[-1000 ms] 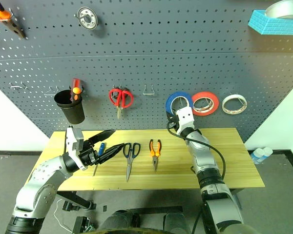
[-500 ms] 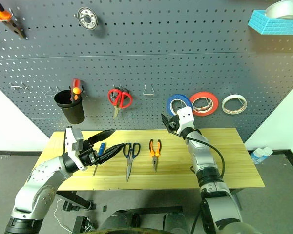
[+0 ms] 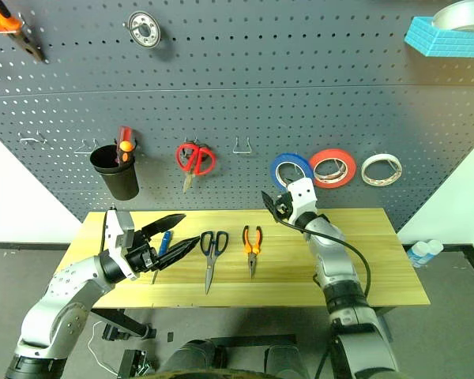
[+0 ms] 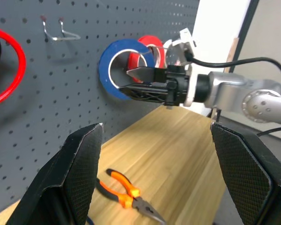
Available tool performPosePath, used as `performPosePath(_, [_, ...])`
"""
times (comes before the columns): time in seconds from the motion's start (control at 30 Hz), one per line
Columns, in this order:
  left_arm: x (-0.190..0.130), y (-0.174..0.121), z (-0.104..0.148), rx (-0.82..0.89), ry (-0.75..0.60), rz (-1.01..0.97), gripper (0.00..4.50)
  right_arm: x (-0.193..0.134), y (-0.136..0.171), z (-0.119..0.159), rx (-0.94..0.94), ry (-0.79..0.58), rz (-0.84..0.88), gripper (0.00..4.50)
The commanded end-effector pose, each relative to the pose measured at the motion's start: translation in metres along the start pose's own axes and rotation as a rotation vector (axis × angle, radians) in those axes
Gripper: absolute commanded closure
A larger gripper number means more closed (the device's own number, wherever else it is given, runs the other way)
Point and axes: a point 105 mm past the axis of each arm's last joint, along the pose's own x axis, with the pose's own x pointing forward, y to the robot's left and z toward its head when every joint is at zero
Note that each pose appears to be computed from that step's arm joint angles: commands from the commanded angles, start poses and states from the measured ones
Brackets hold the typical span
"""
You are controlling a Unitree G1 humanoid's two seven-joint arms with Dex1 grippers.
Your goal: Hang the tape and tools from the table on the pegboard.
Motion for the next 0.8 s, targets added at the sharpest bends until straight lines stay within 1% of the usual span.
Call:
performPosePath(0.03, [-0.001, 0.001, 0.005, 0.022, -0.017, -0.01, 0.65, -0.009, 0.001, 0.023, -0.029, -0.054, 0.019, 0.36])
performPosePath(0.2, [-0.005, 0.006, 0.001, 0.013, -0.011, -0.01, 0.65, -0.032, 0.007, 0.027, -0.019, -0.033, 0.033, 0.36])
performPosePath(0.43, [-0.01, 0.0, -0.004, -0.001, -0.001, -0.013, 0.65, -0.055, 0.051, 0.037, 0.066, -0.007, 0.13, 0.36])
performPosePath(0.6, [-0.014, -0.01, -0.006, -0.022, 0.01, -0.011, 0.65, -0.054, 0.079, 0.028, 0.119, 0.046, 0.157, 0.36])
performPosePath(0.8, [-0.018, -0.026, -0.006, -0.047, 0.017, 0.004, 0.65, -0.049, 0.095, 0.019, 0.153, 0.104, 0.146, 0.36])
